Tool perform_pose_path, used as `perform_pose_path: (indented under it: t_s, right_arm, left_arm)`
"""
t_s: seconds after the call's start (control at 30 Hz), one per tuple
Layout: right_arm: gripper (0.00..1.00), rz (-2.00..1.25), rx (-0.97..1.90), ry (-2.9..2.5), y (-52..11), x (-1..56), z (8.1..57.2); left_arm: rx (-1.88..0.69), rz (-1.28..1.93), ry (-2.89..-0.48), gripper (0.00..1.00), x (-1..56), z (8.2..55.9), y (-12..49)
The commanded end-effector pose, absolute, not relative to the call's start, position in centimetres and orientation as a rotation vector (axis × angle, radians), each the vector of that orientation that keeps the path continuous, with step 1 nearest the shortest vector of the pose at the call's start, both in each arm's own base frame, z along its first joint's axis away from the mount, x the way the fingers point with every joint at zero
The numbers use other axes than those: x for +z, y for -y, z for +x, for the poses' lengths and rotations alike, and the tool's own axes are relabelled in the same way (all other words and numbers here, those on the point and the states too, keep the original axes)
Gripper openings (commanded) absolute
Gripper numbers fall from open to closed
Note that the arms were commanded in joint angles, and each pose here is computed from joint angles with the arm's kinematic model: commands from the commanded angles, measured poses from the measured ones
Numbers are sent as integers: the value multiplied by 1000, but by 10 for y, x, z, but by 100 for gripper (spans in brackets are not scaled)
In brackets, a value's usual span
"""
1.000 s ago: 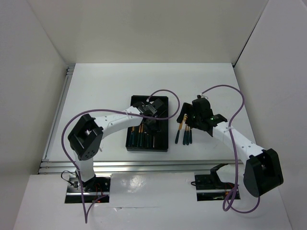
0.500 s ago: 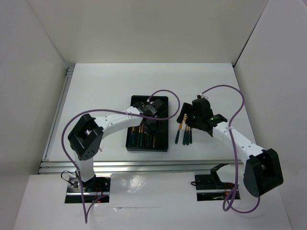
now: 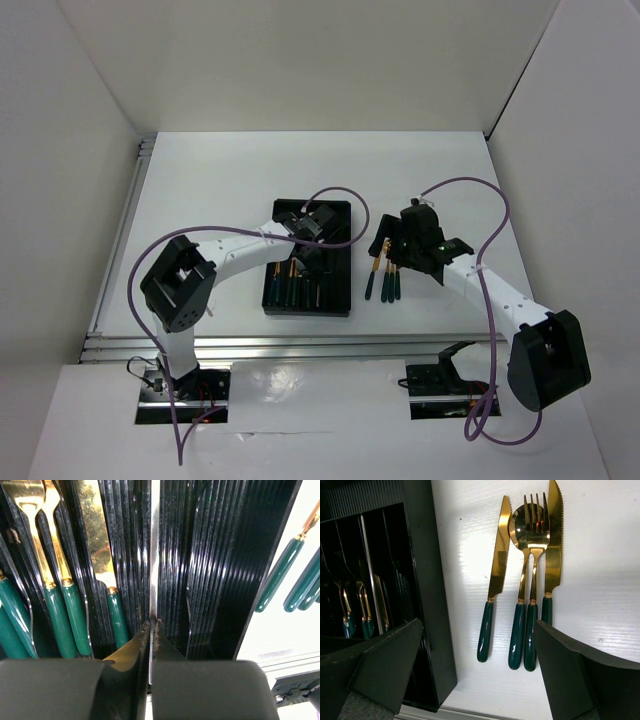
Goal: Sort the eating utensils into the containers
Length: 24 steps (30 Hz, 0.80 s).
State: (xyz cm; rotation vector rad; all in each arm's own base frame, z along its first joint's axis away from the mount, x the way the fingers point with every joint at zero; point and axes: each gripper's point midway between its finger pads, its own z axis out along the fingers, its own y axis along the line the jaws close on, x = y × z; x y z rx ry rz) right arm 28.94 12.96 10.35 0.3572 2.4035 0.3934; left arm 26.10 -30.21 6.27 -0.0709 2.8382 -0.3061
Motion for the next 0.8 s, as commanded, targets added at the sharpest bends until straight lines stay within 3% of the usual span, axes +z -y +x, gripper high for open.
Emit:
perform_pose_path:
  t_s: [0.0, 0.33, 0.47, 0.5, 0.6, 0.77]
  right_arm:
    - [100, 371, 393, -2362, -126, 112, 292]
    - [100, 371, 393, -2362, -126, 112, 292]
    - [100, 370, 398, -2353, -127, 116, 294]
    - [100, 370, 398, -2353, -127, 116, 294]
    - [100, 371, 393, -2362, -127, 113, 294]
    - [100, 371, 393, -2362, -127, 113, 294]
  left_arm:
    - [-314, -90, -2854, 0, 53, 263, 305]
    - [-286, -145, -2882, 0, 38, 258, 301]
    - [-275, -147, -2873, 9, 42, 258, 298]
    - [-264, -149, -2866, 17, 41, 260, 297]
    - [-263, -151, -2851, 27, 45, 262, 296]
    - [-284, -120, -2819, 31, 66, 267, 298]
